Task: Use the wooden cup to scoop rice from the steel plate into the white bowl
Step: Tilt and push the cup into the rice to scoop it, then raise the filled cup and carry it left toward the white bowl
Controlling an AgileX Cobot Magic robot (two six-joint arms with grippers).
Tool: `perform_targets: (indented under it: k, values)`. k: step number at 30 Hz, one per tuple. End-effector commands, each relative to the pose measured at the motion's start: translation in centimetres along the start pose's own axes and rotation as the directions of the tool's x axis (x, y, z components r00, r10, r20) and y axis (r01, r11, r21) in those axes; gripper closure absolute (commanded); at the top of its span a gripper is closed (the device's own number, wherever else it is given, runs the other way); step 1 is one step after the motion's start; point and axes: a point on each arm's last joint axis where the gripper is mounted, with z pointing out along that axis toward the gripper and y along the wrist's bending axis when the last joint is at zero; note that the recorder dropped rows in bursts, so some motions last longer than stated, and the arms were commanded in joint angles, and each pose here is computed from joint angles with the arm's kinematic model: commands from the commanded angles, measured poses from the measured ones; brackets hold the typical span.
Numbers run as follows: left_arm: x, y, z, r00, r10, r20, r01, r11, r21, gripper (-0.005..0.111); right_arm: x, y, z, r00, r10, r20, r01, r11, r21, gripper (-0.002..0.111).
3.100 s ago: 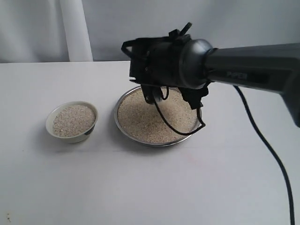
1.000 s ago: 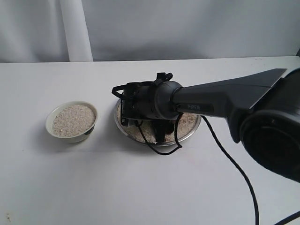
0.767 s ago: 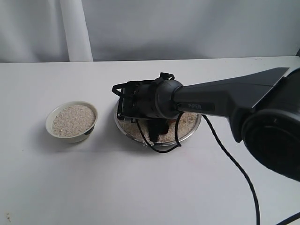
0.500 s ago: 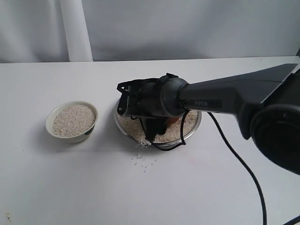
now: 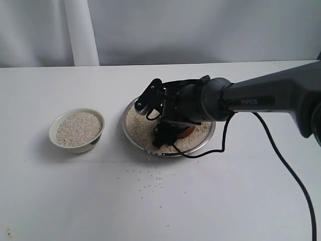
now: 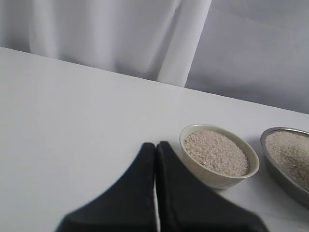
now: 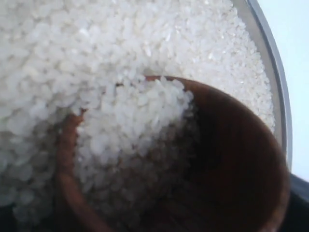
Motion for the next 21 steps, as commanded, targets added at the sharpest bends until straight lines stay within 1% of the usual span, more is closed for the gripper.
perform_targets:
  k: [1, 8, 16, 21]
  values:
    - [-0.1, -0.1, 0.0, 1.0, -0.005, 0.008, 0.005, 1.0, 0.007, 0.107, 0.0, 0.2, -0.1, 0.996, 0.081, 0.022, -0.081, 0.996, -0.027, 0.108]
    - [-0.1, -0.1, 0.0, 1.0, -0.005, 0.008, 0.005, 1.0, 0.007, 0.107, -0.8, -1.0, -1.4, 0.985, 0.156, 0.073, -0.157, 0.988, 0.004, 0.108]
    - [-0.1, -0.1, 0.0, 1.0, -0.005, 0.008, 0.005, 1.0, 0.007, 0.107, -1.9, -2.8, -4.4, 0.951, 0.269, 0.15, -0.273, 0.962, 0.007, 0.108]
    - [-0.1, -0.1, 0.0, 1.0, -0.005, 0.008, 0.005, 1.0, 0.007, 0.107, -2.4, -3.5, -5.7, 0.94, 0.282, 0.192, -0.287, 0.958, -0.004, 0.108]
